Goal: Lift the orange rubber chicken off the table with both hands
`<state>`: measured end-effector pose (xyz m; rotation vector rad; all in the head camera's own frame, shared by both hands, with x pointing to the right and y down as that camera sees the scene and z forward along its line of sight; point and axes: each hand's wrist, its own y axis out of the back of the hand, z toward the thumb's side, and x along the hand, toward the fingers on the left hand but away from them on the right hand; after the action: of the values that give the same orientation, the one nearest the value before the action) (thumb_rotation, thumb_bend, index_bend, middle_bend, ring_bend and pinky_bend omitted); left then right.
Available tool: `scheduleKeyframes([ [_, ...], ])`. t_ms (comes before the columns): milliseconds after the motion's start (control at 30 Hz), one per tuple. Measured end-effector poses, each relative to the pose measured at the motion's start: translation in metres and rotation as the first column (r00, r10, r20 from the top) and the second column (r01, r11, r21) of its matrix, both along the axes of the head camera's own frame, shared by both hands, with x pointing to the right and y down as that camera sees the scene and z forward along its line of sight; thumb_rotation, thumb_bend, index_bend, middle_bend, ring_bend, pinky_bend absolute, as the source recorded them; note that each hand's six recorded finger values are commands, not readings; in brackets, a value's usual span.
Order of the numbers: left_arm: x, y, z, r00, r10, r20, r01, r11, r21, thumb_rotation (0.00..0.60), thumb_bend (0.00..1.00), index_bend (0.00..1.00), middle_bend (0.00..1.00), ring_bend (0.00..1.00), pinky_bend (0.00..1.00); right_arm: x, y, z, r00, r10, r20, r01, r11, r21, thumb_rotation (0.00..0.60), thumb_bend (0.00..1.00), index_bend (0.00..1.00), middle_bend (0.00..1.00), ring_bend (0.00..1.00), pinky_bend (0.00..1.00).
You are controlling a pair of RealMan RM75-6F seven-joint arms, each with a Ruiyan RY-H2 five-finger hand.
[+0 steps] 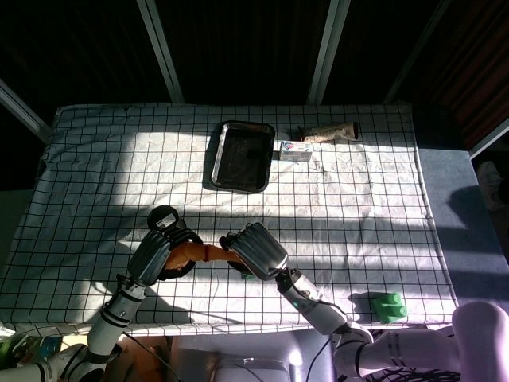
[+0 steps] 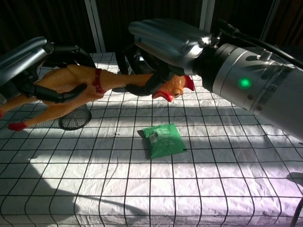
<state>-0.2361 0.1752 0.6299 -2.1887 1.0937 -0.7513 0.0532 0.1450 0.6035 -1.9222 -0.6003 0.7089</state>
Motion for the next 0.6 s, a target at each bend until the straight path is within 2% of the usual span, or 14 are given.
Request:
scheduleKeyframes([
  [33, 0.0002, 0.0005, 0.0008, 1.0, 0.01, 0.001, -0.01, 1.0, -0.01, 0.6, 0.6, 0.6, 0.71, 0.6, 0.65, 0.001, -0.001, 0.0001, 1.0, 0.004, 0.0, -0.004, 1.0, 0.0, 0.6, 0.55, 0.91, 0.72, 0.77, 0.76],
  [67, 0.0003, 0.0008, 0.0015, 1.0, 0.024, 0.002, -0.024, 1.0, -0.017, 0.6, 0.54, 0.46, 0.55, 0.46, 0.44, 0.0018, -0.0017, 0.0001, 1.0, 0.007, 0.0, -0.007, 1.0, 0.001, 0.6, 0.55, 0.91, 0.72, 0.77, 0.76],
  [133, 0.0007, 0.0019, 0.0029, 0.998, 0.06, 0.011, -0.06, 0.998, -0.021, 0.6, 0.45, 0.22, 0.27, 0.18, 0.19, 0.0039, -0.0028, 0.0007, 1.0, 0.014, -0.001, -0.014, 1.0, 0.0, 0.6, 0.55, 0.91, 0.72, 0.77, 0.76],
  [167, 0.0005, 0.0024, 0.0039, 0.997, 0.074, 0.021, -0.074, 0.997, -0.023, 0.6, 0.41, 0.14, 0.16, 0.07, 0.12, 0.0047, -0.003, 0.0013, 1.0, 0.015, -0.004, -0.015, 1.0, 0.0, 0.6, 0.55, 0.91, 0.72, 0.77, 0.76],
  [233, 0.0001, 0.0032, 0.0064, 0.994, 0.101, 0.044, -0.1, 0.995, -0.028, 0.6, 0.37, 0.07, 0.06, 0.0, 0.05, 0.0059, -0.0029, 0.0026, 1.0, 0.015, -0.01, -0.015, 1.0, 0.001, 0.6, 0.55, 0.91, 0.72, 0.77, 0.76],
  [333, 0.0, 0.0025, 0.0054, 0.992, 0.115, 0.054, -0.114, 0.993, -0.02, 0.6, 0.33, 0.0, 0.0, 0.0, 0.01, 0.0071, -0.0029, 0.0038, 1.0, 0.015, -0.016, -0.015, 1.0, 0.003, 0.6, 0.55, 0.91, 0.72, 0.77, 0.76],
  [600, -0.0033, -0.0005, 0.0043, 0.993, 0.102, 0.067, -0.099, 0.994, -0.037, 0.6, 0.31, 0.0, 0.0, 0.0, 0.01, 0.0088, -0.0029, 0.0067, 1.0, 0.02, -0.023, -0.02, 1.0, -0.004, 0.6, 0.55, 0.91, 0.72, 0.77, 0.76],
])
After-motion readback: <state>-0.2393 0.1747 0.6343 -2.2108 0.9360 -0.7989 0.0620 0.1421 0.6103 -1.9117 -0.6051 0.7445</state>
